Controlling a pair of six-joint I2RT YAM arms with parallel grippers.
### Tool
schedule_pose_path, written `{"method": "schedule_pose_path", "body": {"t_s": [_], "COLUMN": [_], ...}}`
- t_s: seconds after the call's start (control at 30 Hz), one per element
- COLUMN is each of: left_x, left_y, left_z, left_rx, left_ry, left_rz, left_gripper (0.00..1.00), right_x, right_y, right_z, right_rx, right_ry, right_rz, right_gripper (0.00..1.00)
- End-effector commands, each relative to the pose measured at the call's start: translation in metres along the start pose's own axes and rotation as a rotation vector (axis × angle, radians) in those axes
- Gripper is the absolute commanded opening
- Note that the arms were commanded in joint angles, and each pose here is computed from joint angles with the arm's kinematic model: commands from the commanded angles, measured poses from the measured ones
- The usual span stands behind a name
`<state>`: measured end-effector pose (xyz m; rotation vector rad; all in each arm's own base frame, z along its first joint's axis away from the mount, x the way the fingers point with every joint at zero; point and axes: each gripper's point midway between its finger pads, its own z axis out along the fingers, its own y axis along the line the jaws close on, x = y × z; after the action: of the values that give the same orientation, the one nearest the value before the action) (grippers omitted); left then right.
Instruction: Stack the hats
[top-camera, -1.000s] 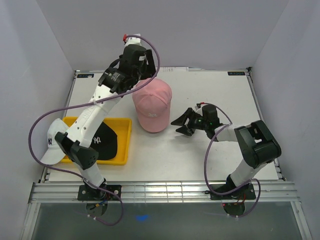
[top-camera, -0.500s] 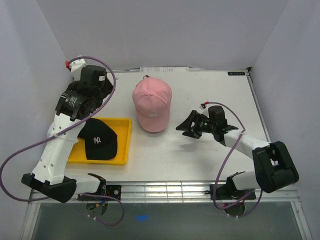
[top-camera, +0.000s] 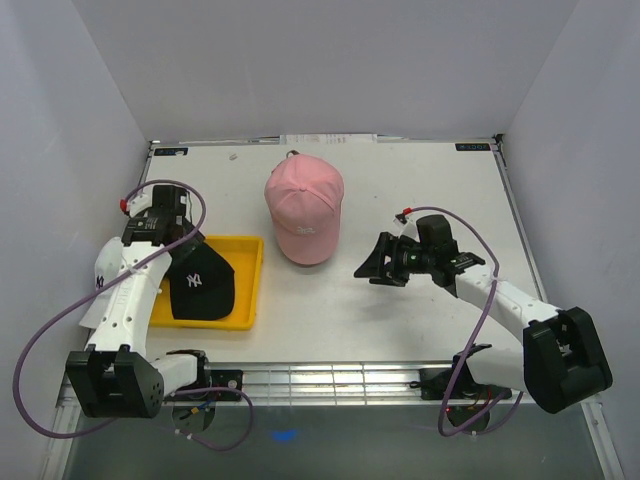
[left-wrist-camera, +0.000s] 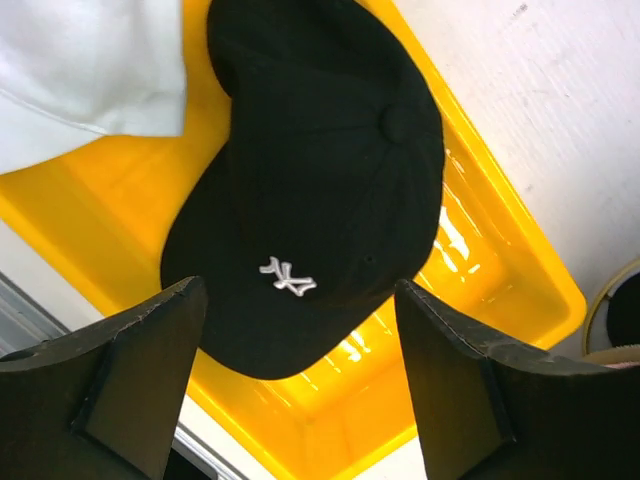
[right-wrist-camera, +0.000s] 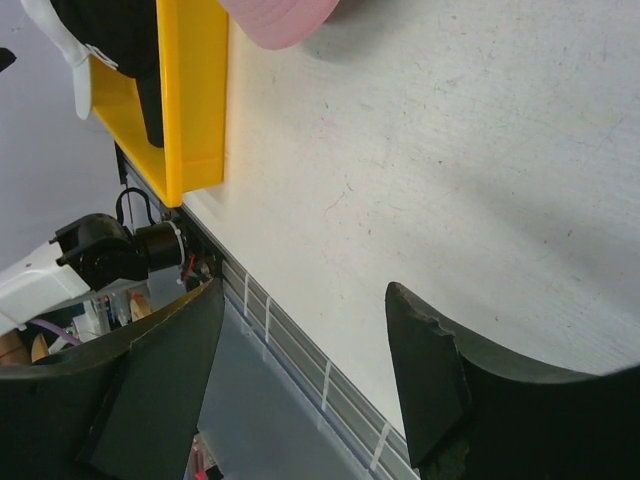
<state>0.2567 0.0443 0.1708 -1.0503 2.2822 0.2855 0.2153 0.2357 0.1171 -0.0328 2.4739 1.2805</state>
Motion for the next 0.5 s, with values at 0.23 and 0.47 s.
{"method": "schedule_pose_path", "body": {"t_s": [0.23,0.47], "left_x": [-0.005,0.0], "left_y": [-0.031,-0.031], "left_z": [0.005,0.025], "left_rx": [0.15,0.099], "left_ry": [-0.017,0.002], "left_rz": [0.011,0.049], "left_gripper": [0.87,0.87], "right_x": [0.014,0.017], "right_y": [0.0,-0.003], "right_z": [-0.006,-0.005], "right_rx": [-0.021,-0.023], "right_ry": [0.033,0.046], "right_rz": [-0.059,-0.065], "right_gripper": [0.72,0.72]}}
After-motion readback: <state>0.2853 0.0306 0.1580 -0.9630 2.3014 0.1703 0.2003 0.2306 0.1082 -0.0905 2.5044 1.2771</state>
